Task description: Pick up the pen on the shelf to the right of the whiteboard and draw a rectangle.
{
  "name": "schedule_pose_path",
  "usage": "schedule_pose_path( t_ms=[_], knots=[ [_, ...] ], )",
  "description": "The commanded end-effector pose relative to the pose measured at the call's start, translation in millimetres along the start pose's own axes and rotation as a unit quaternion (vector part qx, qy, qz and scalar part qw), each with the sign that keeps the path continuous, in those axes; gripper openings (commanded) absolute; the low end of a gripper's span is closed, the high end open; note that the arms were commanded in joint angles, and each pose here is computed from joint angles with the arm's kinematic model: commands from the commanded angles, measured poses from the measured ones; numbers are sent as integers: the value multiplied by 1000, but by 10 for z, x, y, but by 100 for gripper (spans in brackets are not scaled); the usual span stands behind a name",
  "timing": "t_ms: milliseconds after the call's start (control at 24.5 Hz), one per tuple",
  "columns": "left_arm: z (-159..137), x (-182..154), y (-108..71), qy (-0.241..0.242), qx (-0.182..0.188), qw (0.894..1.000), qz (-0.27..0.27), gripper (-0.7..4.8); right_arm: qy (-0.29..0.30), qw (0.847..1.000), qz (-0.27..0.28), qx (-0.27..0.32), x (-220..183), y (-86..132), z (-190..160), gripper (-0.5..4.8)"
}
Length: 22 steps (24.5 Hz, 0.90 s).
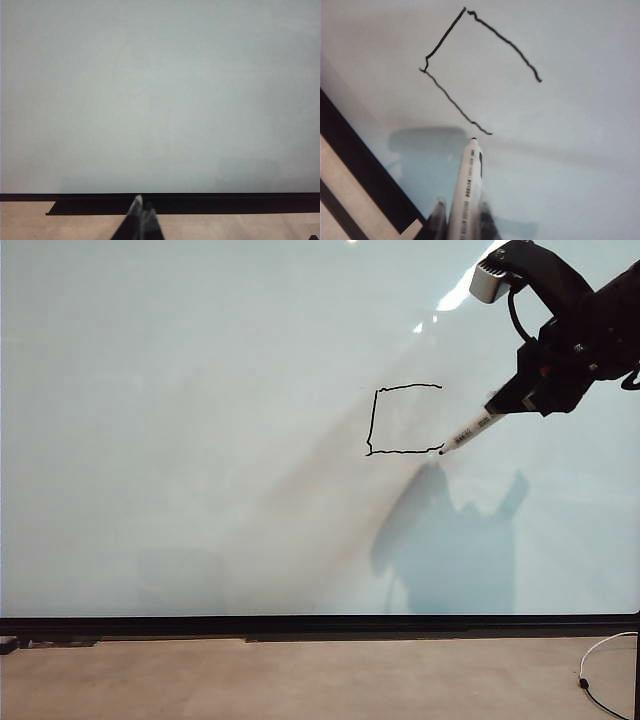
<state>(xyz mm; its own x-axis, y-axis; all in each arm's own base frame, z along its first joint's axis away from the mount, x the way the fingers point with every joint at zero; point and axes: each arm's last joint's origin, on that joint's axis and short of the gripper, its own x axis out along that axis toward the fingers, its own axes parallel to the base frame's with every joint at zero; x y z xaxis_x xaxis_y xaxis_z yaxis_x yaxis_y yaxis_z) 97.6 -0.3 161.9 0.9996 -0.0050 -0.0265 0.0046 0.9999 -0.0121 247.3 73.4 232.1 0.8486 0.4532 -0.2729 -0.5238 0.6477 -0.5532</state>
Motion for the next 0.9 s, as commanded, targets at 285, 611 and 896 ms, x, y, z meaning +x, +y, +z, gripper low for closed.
schedule_pose_path(
  t_ms=[285, 611, 896],
  knots=[
    [16, -2, 0, -4, 2, 1000, 0, -5, -12, 1000, -14, -5, 37, -37, 31, -5],
    [16, -2, 0, -5, 2, 1000, 0, -4, -13, 1000, -15, -6, 114, -78, 55, -5],
    [16, -2, 0, -4, 2, 1000, 0, -4, -14, 999, -34, -8, 84, -104, 85, -5]
  ],
)
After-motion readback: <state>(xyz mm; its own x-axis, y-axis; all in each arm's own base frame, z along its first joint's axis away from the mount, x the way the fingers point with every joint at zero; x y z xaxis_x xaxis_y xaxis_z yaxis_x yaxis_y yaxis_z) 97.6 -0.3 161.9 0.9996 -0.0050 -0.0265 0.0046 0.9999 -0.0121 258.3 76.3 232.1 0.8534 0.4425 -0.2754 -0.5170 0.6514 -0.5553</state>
